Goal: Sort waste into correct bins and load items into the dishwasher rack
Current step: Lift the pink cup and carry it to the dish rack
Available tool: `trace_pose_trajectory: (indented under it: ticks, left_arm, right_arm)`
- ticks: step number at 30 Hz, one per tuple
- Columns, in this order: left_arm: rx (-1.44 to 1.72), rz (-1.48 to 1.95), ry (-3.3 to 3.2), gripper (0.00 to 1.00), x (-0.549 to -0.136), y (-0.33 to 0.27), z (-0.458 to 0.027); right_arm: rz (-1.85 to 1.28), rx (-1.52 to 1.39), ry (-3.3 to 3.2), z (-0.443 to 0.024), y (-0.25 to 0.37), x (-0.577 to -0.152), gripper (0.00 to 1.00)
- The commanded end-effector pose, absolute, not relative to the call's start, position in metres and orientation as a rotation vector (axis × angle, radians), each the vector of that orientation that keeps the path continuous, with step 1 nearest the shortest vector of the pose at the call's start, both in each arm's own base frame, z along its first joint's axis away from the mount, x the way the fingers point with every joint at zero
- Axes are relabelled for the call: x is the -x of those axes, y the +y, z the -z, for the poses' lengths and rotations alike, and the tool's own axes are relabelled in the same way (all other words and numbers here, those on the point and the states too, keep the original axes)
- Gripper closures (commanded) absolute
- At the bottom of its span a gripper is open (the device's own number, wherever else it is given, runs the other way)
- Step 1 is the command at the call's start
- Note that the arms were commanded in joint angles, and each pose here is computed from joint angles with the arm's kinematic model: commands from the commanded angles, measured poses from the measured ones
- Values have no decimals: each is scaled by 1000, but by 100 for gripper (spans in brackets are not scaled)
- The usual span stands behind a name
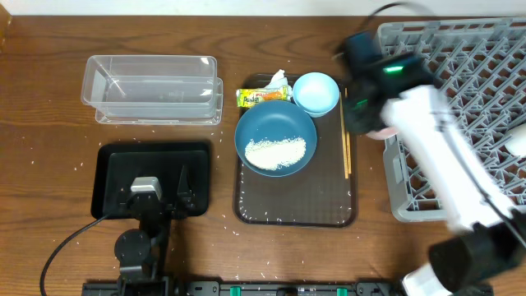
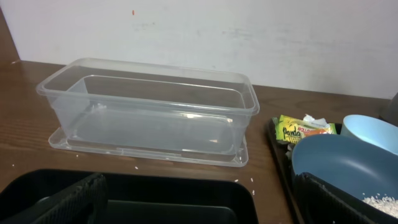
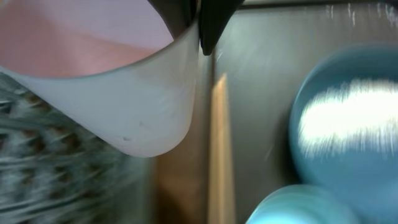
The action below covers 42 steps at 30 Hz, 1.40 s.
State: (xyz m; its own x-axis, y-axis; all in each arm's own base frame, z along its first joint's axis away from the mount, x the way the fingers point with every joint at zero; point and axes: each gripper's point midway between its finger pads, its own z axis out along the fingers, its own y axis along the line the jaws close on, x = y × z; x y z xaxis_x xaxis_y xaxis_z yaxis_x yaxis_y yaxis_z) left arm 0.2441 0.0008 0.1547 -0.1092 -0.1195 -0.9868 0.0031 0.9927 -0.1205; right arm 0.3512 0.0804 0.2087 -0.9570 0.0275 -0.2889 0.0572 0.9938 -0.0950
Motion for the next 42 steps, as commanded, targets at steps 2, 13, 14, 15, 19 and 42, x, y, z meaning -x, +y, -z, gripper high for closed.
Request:
trace_pose_trajectory:
  ticks: [2,13,14,15,19,42]
  left_arm:
    - [80,100,1717,2,-244,0,-139]
    - [80,100,1717,2,-244,0,-139]
    - [81,99,1717,2,-244,0,-139]
    - [80,100,1717,2,-244,0,-139]
    - [80,100,1717,2,-244,0,-139]
    - [80,100,1717,2,-244,0,-139]
  right_arm:
    - [110,-277,2636,-263,7,-369,99]
    - [-161,-508,2233,-302,-171,-420,99]
    - [-184,-515,2207,-301,-182,-424,99]
    - [-210,-527,2180,-298,-197,-427,99]
    - [-299,-576,2135,-277,-240,-432,99]
    - [-932,-690,1860,-181,-334,-412,96]
